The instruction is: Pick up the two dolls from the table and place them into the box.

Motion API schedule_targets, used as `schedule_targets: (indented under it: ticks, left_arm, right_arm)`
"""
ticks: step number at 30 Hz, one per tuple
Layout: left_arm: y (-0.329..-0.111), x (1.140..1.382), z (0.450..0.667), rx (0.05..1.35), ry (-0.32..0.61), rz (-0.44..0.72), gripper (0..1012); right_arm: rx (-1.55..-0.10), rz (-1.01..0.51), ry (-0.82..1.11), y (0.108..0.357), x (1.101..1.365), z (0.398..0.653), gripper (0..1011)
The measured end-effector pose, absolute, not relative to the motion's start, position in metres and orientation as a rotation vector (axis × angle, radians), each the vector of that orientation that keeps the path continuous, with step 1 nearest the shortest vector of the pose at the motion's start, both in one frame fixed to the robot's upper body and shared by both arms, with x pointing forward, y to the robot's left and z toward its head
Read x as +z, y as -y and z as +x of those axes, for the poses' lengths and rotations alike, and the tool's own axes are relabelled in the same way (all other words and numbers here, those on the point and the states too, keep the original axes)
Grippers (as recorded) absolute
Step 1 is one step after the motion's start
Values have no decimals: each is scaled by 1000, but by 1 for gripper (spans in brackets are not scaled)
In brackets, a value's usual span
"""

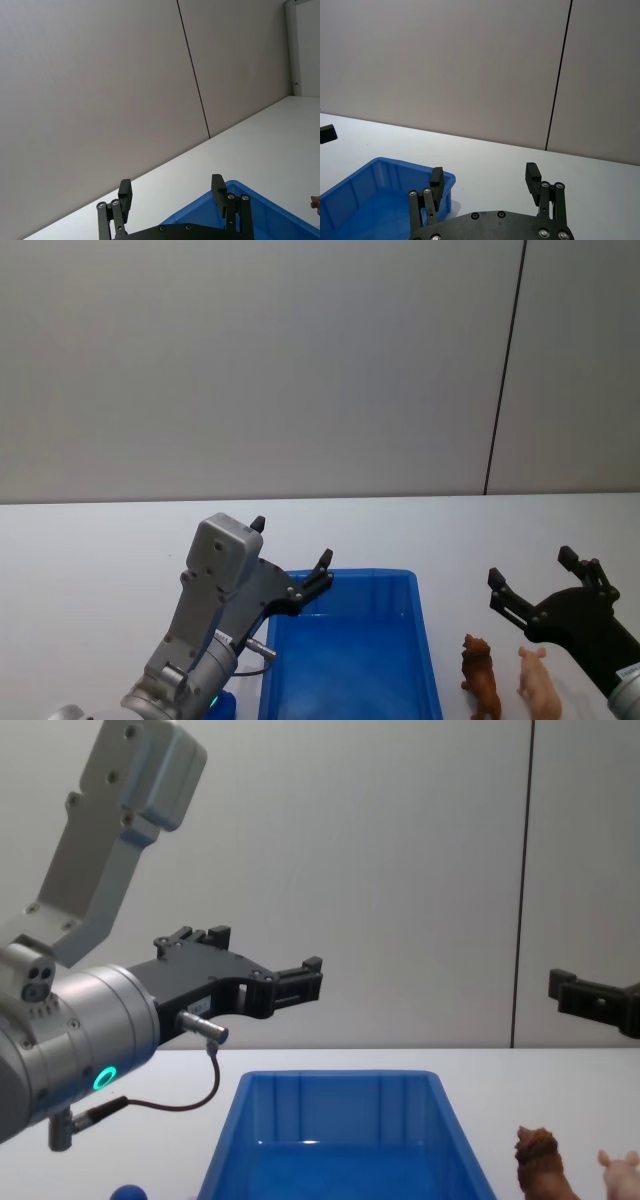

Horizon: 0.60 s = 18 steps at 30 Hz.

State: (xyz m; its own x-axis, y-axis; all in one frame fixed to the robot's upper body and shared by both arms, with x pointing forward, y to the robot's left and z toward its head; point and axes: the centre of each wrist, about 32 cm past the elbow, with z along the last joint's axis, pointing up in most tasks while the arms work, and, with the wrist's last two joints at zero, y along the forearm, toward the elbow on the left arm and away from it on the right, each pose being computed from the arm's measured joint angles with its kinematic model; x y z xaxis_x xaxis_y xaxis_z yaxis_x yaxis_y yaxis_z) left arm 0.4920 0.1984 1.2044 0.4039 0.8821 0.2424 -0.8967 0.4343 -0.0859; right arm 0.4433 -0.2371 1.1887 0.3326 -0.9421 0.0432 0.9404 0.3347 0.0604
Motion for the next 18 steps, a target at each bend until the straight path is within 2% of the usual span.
schedule_targets:
  ticks: [18]
  left_arm:
    - [-198,1204,492,1124,268,61,1001]
  right_arm:
    - [-1310,-57,50,236,1189,432,1001]
